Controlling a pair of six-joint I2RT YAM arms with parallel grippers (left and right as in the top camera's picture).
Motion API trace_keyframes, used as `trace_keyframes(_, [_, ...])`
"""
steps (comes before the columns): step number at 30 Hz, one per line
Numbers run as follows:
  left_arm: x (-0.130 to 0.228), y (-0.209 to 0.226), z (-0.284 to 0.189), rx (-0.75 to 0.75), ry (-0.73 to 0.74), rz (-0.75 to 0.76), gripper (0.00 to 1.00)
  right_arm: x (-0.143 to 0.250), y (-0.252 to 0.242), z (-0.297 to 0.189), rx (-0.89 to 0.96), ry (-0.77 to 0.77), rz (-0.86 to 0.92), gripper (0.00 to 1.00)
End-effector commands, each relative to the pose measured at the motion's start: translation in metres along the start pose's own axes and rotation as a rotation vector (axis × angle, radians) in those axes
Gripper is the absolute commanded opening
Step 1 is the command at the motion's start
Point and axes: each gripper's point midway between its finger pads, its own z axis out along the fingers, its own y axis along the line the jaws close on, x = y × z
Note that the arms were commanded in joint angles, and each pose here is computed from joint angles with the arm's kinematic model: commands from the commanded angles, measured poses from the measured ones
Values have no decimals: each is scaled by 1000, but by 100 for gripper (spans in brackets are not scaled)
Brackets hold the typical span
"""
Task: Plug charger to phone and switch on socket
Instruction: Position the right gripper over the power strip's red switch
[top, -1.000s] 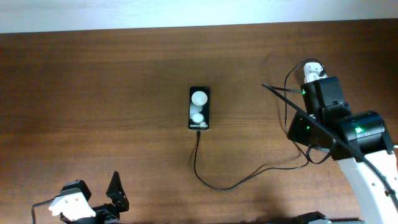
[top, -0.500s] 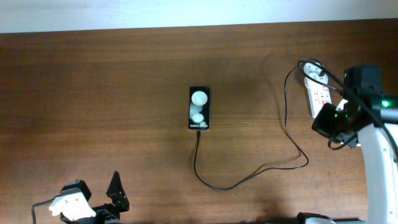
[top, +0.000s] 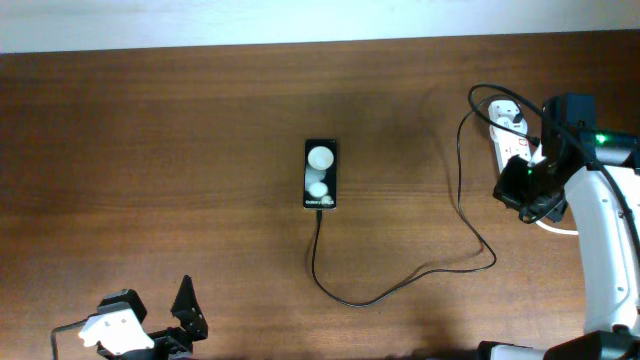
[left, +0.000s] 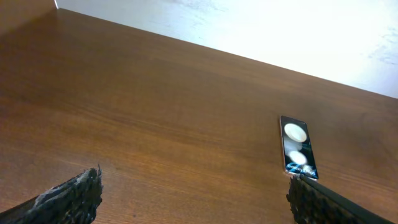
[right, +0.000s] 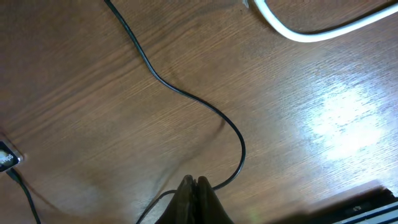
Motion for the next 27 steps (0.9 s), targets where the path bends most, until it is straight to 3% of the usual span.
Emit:
trace_keyframes(1, [0, 0, 0, 2, -2, -8, 99, -6, 4, -3, -24, -21, -8, 4])
trace_keyframes(17, [1, 0, 0, 2, -1, -8, 99, -17, 21, -5, -109, -65, -99, 4])
trace_keyframes(27, [1, 0, 0, 2, -1, -8, 99, -18, 56, -12, -305, -68, -166, 4])
